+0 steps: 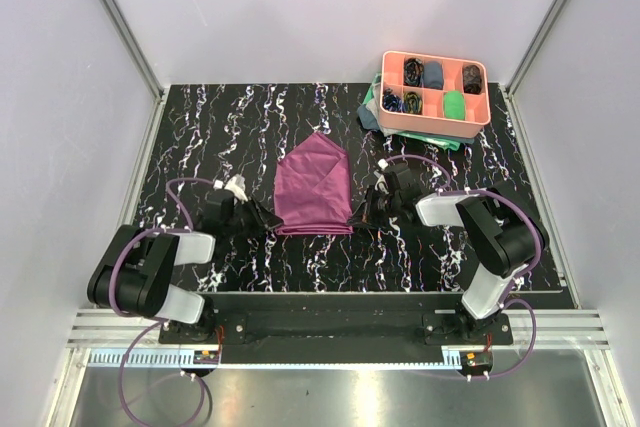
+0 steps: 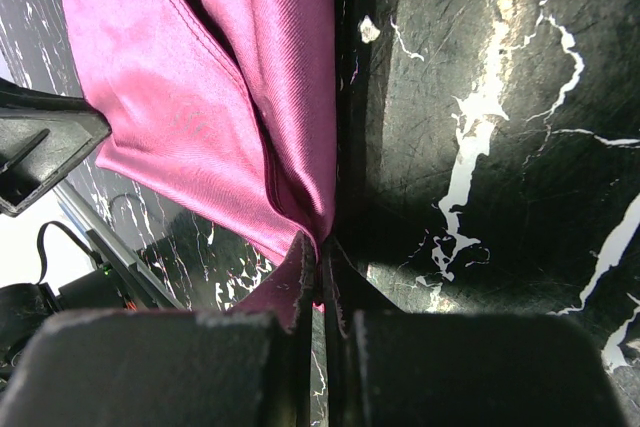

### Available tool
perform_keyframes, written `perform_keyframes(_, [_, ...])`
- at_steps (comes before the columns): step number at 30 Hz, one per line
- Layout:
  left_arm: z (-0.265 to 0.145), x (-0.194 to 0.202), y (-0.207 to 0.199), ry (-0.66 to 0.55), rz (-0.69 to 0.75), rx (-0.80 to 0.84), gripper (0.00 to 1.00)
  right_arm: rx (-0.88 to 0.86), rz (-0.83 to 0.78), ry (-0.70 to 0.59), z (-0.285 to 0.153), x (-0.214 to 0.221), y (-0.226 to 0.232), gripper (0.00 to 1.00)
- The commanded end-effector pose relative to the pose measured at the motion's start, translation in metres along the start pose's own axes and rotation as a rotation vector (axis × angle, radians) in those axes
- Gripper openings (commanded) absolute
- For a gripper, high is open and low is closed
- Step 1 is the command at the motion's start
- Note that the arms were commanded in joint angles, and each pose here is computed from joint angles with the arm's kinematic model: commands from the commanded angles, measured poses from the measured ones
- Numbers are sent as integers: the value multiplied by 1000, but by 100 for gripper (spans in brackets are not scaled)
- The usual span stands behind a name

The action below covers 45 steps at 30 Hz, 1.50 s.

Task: Fold the napkin, place the utensils inside, and roll it up
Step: Roll the napkin with the utensil

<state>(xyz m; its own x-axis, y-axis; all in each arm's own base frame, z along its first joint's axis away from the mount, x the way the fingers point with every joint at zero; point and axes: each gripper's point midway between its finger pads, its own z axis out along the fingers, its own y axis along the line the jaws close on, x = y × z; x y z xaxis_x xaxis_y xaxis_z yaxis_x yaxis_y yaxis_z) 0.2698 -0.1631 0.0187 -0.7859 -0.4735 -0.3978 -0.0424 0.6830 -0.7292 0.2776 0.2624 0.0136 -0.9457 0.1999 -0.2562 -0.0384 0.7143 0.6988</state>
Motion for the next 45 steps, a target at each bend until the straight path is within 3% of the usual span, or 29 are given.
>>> perform_keyframes(1, [0, 13, 28, 39, 28, -139, 28, 83, 4, -1, 2, 4, -17, 0])
perform_keyframes(4, [-1, 13, 28, 45, 50, -161, 28, 83, 4, -2, 2, 4, -17, 0])
perform_keyframes(6, [-5, 12, 27, 40, 58, -173, 39, 80, 4, 0, 3, 4, -17, 0])
perform_keyframes(9, [-9, 11, 25, 35, 61, -173, 46, 77, 4, -1, 2, 3, -15, 0])
perform_keyframes(17, [-11, 28, 25, 70, 31, -148, 47, 78, 5, -2, 3, 2, -16, 0])
perform_keyframes(28, [-1, 33, 16, 104, 13, -97, 32, 83, 4, -6, 4, 2, -17, 0])
perform_keyframes(32, [0, 31, 13, 108, 18, -93, 15, 82, 0, -11, 4, 0, -16, 0])
perform_keyframes(37, [1, 30, 9, 130, 22, -96, 4, 73, -35, -30, 0, -5, -11, 0])
perform_keyframes(39, [0, 32, 7, 150, 21, -94, 0, 60, -84, -50, -8, -10, -4, 6])
perform_keyframes(42, [0, 30, 0, 172, 19, -78, 0, 69, -181, -119, -27, -23, 7, 35])
perform_keyframes(43, [0, 28, -4, 173, 21, -71, 0, 96, -210, -162, -34, -30, 8, 53])
perform_keyframes(45, [-1, 29, -8, 193, 10, -63, 0, 104, -317, -230, -53, -37, 22, 65])
